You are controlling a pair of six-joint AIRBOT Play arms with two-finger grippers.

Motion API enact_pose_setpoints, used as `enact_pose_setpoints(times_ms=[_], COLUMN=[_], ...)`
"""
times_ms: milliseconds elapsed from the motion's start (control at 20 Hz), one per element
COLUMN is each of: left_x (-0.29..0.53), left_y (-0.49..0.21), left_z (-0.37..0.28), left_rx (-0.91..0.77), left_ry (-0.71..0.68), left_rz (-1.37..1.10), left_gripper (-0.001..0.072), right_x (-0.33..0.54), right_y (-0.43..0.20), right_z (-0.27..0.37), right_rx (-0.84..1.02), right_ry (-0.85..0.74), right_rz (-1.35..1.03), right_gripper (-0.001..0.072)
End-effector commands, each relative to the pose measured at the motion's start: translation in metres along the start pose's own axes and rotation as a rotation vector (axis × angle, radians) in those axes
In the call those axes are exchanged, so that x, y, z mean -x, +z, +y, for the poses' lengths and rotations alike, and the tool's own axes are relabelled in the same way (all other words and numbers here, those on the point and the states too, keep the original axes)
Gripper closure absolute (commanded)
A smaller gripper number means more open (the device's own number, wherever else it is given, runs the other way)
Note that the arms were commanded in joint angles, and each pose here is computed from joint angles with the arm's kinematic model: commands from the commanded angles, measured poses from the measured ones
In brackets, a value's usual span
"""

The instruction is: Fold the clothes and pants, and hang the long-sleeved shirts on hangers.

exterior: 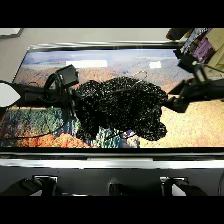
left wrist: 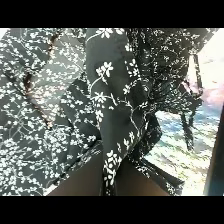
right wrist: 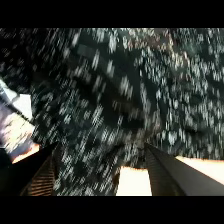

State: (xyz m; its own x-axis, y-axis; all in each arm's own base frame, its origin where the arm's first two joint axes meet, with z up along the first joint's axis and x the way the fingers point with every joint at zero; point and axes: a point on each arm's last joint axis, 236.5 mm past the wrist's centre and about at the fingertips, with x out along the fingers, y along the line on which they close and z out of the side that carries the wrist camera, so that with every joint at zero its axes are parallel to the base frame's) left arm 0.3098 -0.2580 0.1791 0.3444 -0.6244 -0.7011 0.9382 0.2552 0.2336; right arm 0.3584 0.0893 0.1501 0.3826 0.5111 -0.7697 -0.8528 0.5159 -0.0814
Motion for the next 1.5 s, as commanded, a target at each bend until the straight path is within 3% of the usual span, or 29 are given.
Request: enact_pose_setpoints(times_ms=[0, 350, 500, 600, 650, 850, 900, 1000, 1050, 1150, 1250, 1450], left_x=[0.002, 0.002, 0.002, 0.002, 0.002, 0.002, 0.002, 0.001, 0.001, 0.001, 0.003, 0.023], left_y=[-0.001, -0.001, -0.001, -0.001, -0.001, 0.002, 0.003, 0.005, 0.006, 0.01, 0.014, 0.024], left_z=[-0.007, -0.007, -0.007, -0.007, -0.007, -0.008, -0.009, -0.01, -0.008, 0.002, 0.017, 0.073], left_rx=[0.001, 0.001, 0.001, 0.001, 0.002, 0.007, 0.01, 0.041, 0.074, 0.143, 0.239, 0.608], left_ry=[-0.025, -0.025, -0.026, -0.026, -0.025, -0.032, -0.036, -0.041, -0.031, 0.007, 0.065, 0.234], left_rz=[0.005, 0.005, 0.005, 0.005, 0.005, -0.006, -0.012, -0.018, -0.023, -0.042, -0.07, -0.225], left_gripper=[0.069, 0.069, 0.069, 0.069, 0.069, 0.0674, 0.0601, 0.0295, 0.0181, 0.0176, 0.0089, 0.0089], right_x=[-0.034, -0.067, -0.077, -0.073, -0.068, -0.041, -0.03, -0.004, 0.009, 0.036, 0.067, 0.116], right_y=[0.015, 0.003, -0.002, -0.004, -0.005, -0.006, -0.005, -0.004, -0.005, -0.008, -0.012, -0.022], right_z=[-0.012, -0.002, 0.004, 0.015, 0.021, 0.023, 0.022, 0.025, 0.027, 0.032, 0.032, 0.035], right_rx=[0.074, 0.056, 0.033, 0.072, 0.095, 0.143, 0.138, 0.108, 0.09, 0.051, -0.015, -0.133], right_ry=[-0.006, 0.125, 0.185, 0.224, 0.241, 0.168, 0.129, 0.052, 0.013, -0.073, -0.201, -0.394], right_rz=[-0.035, -0.02, -0.016, -0.007, -0.003, 0.036, 0.047, 0.073, 0.089, 0.117, 0.133, 0.14], right_gripper=[0.0098, 0.011, 0.031, 0.0645, 0.0689, 0.0691, 0.0692, 0.0693, 0.0693, 0.0693, 0.0692, 0.0691])
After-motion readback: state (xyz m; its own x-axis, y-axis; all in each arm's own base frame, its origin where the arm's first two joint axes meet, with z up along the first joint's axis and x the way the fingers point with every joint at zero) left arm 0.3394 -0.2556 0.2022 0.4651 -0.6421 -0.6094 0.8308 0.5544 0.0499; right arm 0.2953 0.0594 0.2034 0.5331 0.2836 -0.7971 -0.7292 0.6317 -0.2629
